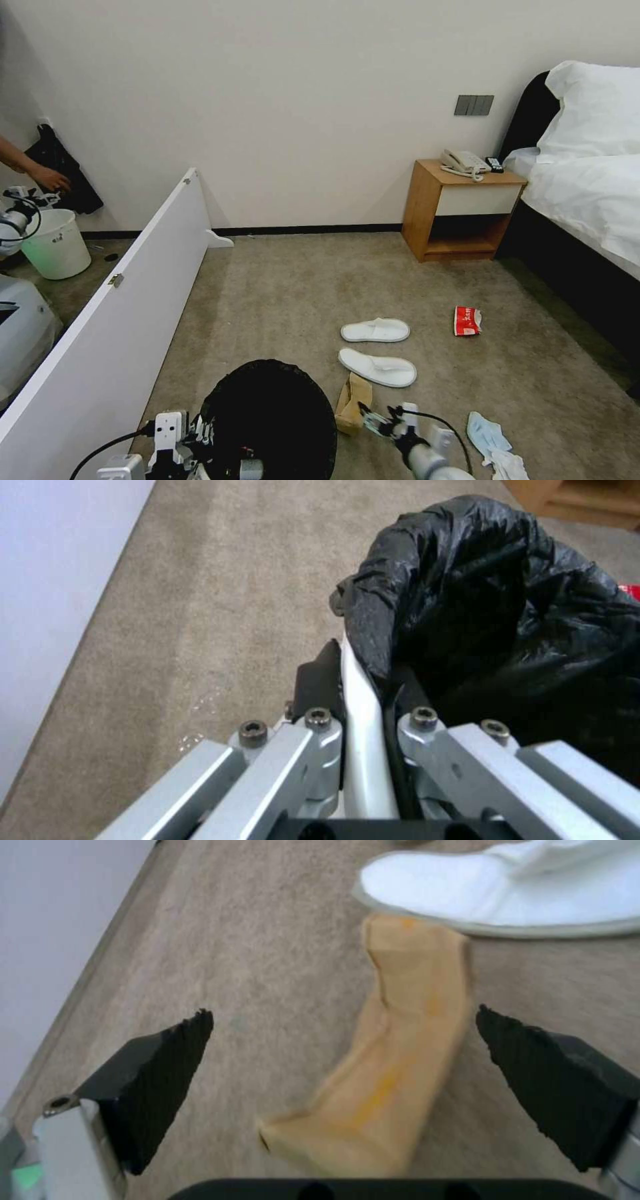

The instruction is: Pick up the trash bin, then pick up the garbage from the floor and place it into the trash bin.

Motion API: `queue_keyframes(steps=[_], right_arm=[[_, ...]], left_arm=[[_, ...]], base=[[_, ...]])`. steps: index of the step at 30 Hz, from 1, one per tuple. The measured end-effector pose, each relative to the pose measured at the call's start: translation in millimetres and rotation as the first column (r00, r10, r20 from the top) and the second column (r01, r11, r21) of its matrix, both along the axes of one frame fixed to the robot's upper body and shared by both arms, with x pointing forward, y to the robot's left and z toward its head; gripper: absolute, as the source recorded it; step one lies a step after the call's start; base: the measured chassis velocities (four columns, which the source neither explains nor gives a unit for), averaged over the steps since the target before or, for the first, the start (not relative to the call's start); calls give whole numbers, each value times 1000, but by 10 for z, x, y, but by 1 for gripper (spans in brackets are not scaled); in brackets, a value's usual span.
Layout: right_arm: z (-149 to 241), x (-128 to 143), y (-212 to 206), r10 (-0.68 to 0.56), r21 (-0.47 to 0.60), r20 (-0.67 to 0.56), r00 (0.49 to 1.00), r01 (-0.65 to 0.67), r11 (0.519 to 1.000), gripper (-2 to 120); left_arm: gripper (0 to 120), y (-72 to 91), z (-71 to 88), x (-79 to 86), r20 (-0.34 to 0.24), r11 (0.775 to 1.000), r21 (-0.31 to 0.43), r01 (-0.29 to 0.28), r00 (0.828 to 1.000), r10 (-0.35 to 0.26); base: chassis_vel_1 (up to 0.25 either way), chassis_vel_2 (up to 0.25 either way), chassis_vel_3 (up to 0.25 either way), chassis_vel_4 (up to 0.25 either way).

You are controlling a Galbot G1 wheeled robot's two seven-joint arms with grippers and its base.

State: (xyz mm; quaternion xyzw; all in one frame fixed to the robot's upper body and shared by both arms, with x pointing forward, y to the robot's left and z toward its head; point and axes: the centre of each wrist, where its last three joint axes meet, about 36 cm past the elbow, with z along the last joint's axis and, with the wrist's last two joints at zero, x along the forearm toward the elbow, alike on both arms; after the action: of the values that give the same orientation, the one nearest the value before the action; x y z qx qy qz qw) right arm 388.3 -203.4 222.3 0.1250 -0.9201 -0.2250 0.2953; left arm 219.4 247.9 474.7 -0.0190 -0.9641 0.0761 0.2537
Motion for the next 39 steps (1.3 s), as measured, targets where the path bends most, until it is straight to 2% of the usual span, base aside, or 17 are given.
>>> queue_keyframes(steps=[7, 12, 29, 33, 39], right_arm=[[-21, 213, 243, -22, -23, -91, 996, 20, 1000, 100], [-45, 233, 279, -32, -42, -111, 993, 28, 999, 100], [242, 8, -45, -46, -47, -11, 999, 46, 998, 100], [260, -112, -139, -80, -50, -43, 996, 78, 996, 100], [201, -65, -127, -122, -46, -87, 989, 119, 992, 100]], left_arm=[[4, 3, 35, -44, 3, 1000, 8, -7, 1000, 7], [4, 5, 44, -54, 3, 1000, 10, -8, 1000, 8], [4, -2, 59, -38, 12, 1000, 12, 6, 1000, -6], [4, -10, 61, -31, 15, 1000, 9, 10, 1000, -10], [4, -14, 60, -33, 12, 1000, 9, 13, 1000, -14]], base=[[0, 0, 0, 0], [0, 0, 0, 0], [0, 0, 0, 0], [0, 0, 0, 0], [0, 0, 0, 0]])
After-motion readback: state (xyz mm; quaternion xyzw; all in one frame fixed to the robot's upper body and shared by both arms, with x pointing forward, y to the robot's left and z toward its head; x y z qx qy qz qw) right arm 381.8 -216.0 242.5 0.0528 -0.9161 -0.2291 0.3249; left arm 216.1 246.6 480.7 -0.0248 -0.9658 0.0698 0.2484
